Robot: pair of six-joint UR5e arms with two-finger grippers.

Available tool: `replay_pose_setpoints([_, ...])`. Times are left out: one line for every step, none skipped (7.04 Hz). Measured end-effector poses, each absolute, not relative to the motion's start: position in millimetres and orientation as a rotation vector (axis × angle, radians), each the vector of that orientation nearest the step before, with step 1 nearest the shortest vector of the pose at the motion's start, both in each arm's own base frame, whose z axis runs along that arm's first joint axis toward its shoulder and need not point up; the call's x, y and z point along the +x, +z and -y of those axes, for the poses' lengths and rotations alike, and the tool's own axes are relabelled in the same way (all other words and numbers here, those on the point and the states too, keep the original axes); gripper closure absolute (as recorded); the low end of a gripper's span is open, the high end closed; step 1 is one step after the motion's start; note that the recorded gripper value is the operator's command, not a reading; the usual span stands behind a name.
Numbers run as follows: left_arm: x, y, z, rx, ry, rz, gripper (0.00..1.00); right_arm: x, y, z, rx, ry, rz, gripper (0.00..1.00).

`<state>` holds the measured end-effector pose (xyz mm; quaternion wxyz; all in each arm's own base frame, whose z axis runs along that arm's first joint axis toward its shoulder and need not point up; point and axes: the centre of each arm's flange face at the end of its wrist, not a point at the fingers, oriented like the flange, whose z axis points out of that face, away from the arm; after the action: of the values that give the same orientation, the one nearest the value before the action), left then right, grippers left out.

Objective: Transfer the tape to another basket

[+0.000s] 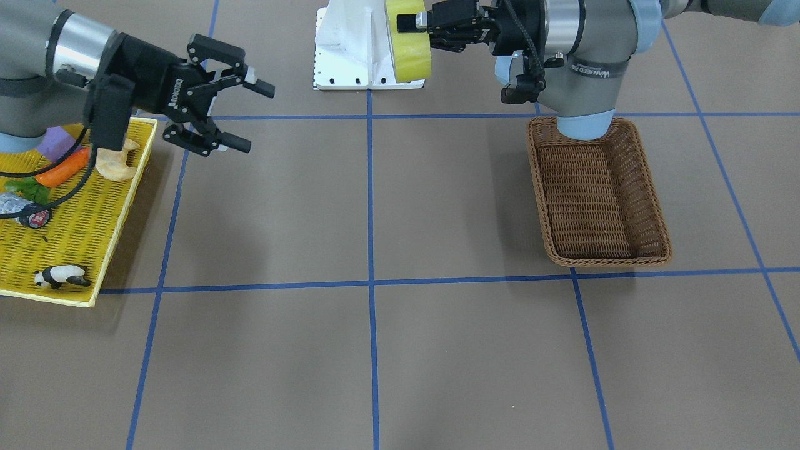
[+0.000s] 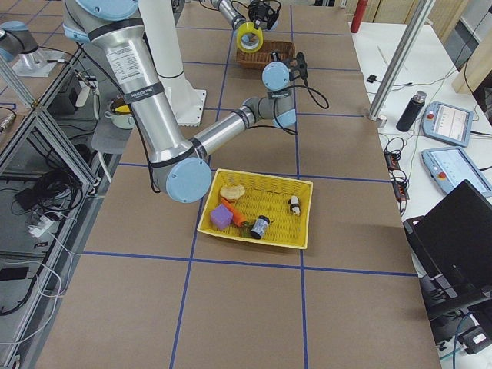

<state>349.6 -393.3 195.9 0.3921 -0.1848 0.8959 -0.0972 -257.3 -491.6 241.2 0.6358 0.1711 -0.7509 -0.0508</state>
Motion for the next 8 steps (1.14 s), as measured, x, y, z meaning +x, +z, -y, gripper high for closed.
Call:
replay_pose_setpoints([351.4, 201.4, 400.7, -0.349, -0.266, -2.249, 1.0, -225.7, 255.8, 512.0, 0.423, -0.075, 1.646, 0.01])
replay_pose_setpoints([350.5, 201.8, 411.1, -0.245, -0.286, -2.209, 1.0, -194.8, 270.8, 527.6, 0.454, -0.027, 1.583, 0.0])
replay_pose_setpoints([341.4, 202.6, 427.6, -0.153, -0.328, -2.165, 1.0, -164.6, 287.1, 540.4, 0.476, 0.029, 1.521, 0.0])
replay_pose_setpoints([321.1, 204.8, 449.4, -0.053, -0.386, -2.114, 1.0, -138.1, 306.4, 549.3, 0.499, 0.075, 1.456, 0.0])
replay_pose_setpoints([298.4, 202.4, 466.6, 0.071, -0.427, -2.035, 1.0, -114.2, 330.6, 553.9, 0.533, 0.103, 1.386, 0.0])
replay_pose_setpoints([280.8, 192.8, 474.0, 0.189, -0.447, -1.921, 1.0, -90.0, 352.8, 557.5, 0.571, 0.118, 1.311, 0.0])
replay_pose_setpoints([264.6, 184.4, 476.3, 0.289, -0.473, -1.809, 1.0, -68.5, 371.1, 561.1, 0.609, 0.129, 1.234, 0.01])
replay_pose_setpoints([252.7, 187.3, 476.2, 0.366, -0.506, -1.718, 1.0, -54.4, 391.5, 562.5, 0.648, 0.129, 1.147, 0.01])
